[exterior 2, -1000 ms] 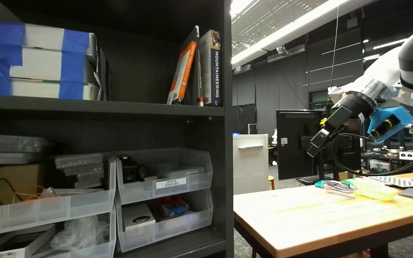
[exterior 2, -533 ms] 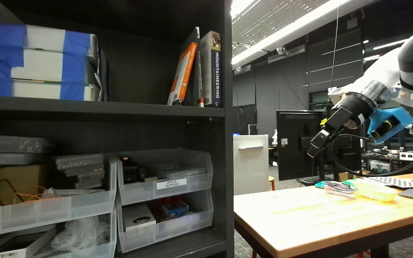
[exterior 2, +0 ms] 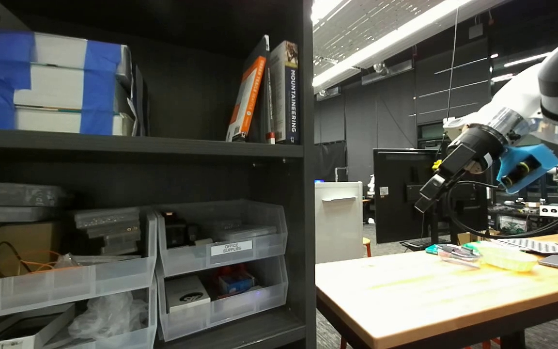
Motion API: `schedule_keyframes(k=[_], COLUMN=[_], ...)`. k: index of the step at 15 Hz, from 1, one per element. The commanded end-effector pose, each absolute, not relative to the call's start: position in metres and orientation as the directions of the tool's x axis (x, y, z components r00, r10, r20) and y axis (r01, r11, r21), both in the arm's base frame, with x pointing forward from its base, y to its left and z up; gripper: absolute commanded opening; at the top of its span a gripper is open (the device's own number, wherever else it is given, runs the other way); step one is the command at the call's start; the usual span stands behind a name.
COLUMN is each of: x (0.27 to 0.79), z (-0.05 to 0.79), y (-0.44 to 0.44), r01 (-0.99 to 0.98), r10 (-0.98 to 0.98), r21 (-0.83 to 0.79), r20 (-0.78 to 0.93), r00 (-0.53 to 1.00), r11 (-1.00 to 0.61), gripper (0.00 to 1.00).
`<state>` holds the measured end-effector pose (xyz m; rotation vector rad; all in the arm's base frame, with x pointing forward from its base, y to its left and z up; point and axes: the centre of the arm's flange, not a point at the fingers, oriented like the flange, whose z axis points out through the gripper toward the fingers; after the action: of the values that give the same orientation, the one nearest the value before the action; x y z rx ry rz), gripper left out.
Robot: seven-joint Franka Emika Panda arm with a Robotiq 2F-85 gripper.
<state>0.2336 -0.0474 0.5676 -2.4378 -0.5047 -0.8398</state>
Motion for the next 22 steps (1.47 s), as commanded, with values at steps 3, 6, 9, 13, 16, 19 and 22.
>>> schedule_keyframes(k=[3,6,9,13,16,19,22], x=[0.2336,0.2336,0.2336,0.2336,0.2336,0.2336,0.2300], z=[0.5676,0.5676,0.5676,0.5676,0.5675,0.5675,0.5695], y=[-0.0474,-0.0474,-0.0474,-0.0474,-0.0473,-0.0473,-0.0439], r01=[0.491,0.491,0.491,0.491,0.491,0.491,0.499], r10=[0.176,0.176,0.176,0.176,0.176,0.176,0.196], r21=[-0.342,-0.342,-0.342,-0.342,-0.342,-0.342,-0.355], r20=[0.649,0.649,0.649,0.649,0.649,0.649,0.626], r00=[0.740,0.740,0.740,0.740,0.740,0.740,0.755], r11=[-0.802,-0.802,-0.802,-0.802,-0.802,-0.802,-0.790], gripper=[1.00,1.00,1.00,1.00,1.00,1.00,1.00])
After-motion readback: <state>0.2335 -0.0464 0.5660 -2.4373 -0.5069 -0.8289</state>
